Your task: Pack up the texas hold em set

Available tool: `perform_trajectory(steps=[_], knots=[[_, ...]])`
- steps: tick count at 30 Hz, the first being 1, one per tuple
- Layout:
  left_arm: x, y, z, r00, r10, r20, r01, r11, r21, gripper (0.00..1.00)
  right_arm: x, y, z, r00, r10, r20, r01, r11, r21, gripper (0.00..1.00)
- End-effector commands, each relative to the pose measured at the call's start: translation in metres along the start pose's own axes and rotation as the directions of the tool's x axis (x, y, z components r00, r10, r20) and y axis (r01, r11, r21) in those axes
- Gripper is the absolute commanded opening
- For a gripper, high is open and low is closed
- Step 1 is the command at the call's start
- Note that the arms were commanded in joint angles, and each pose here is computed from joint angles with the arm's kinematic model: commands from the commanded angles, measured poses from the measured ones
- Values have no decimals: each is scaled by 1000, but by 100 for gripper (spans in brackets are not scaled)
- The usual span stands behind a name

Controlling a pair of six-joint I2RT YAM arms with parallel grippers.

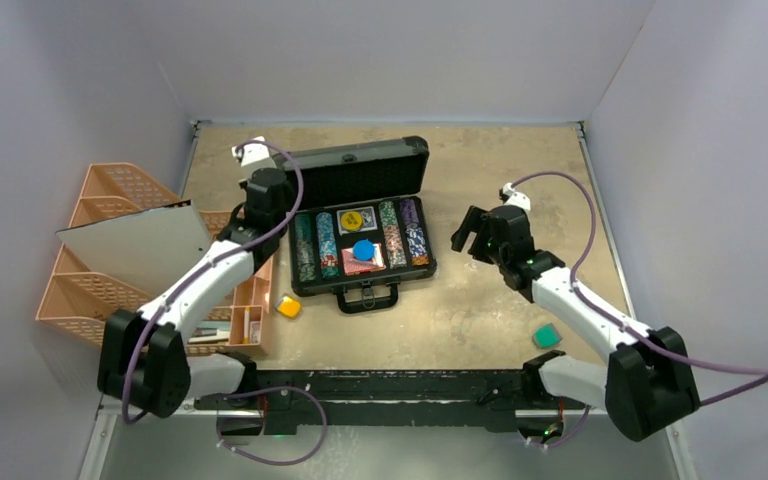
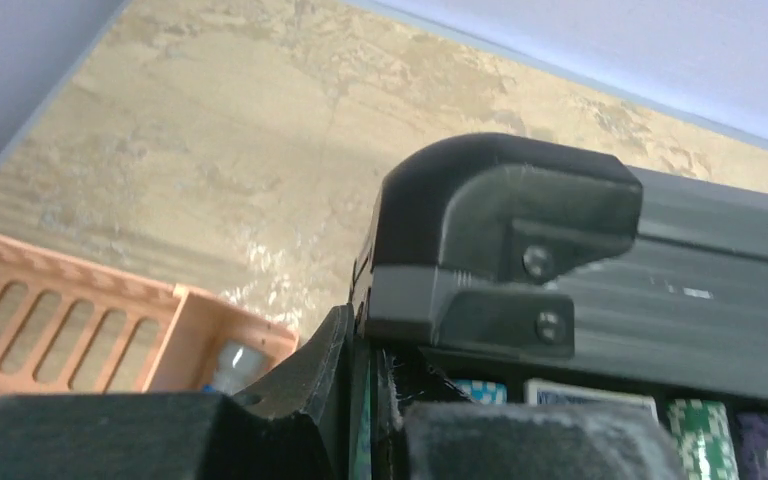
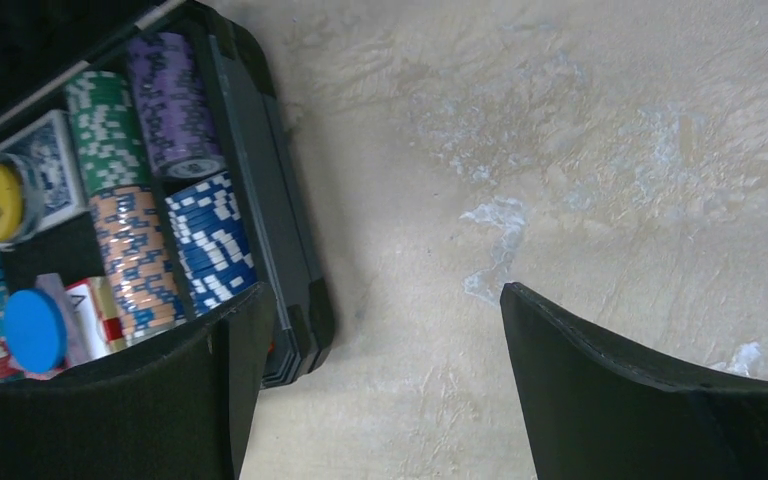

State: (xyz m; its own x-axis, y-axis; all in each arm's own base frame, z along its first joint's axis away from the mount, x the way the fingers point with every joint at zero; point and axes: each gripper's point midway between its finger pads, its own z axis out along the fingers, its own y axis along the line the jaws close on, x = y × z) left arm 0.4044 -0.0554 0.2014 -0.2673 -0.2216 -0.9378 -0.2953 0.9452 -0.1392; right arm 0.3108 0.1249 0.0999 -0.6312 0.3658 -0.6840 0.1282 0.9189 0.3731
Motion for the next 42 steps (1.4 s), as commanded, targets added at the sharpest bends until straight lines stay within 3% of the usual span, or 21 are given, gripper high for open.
perform_trajectory(steps=[1, 8, 13, 23, 31, 35, 38, 42], knots=[[63, 20, -32, 982, -73, -177, 68, 997, -31, 12, -12, 5, -20, 999, -18, 37, 20, 999, -36, 86], [75, 20, -71, 962, -128, -243, 144, 988, 49, 42, -24, 15, -50, 997, -5, 76, 13, 995, -103, 86], [74, 17, -95, 946, -135, -295, 174, 979, 107, 52, -28, 20, -68, 996, 5, 85, 7, 990, -139, 86], [75, 22, -135, 918, -55, -393, 138, 973, 186, 56, -31, 25, -85, 996, 2, 84, 12, 985, -172, 86], [59, 7, -177, 875, 108, -473, 85, 925, 370, 52, -60, 70, -121, 986, -66, 154, 118, 923, -367, 85], [51, -22, -201, 864, 155, -480, 150, 829, 539, 48, -41, 89, -114, 997, -18, 78, 54, 871, -488, 82], [55, -49, -207, 873, 88, -479, 273, 726, 631, 48, -22, 107, -108, 1000, 12, 15, -1, 798, -602, 81], [68, -70, -181, 881, -2, -472, 345, 686, 641, 48, 14, 125, -96, 997, 30, -73, -71, 743, -666, 82]])
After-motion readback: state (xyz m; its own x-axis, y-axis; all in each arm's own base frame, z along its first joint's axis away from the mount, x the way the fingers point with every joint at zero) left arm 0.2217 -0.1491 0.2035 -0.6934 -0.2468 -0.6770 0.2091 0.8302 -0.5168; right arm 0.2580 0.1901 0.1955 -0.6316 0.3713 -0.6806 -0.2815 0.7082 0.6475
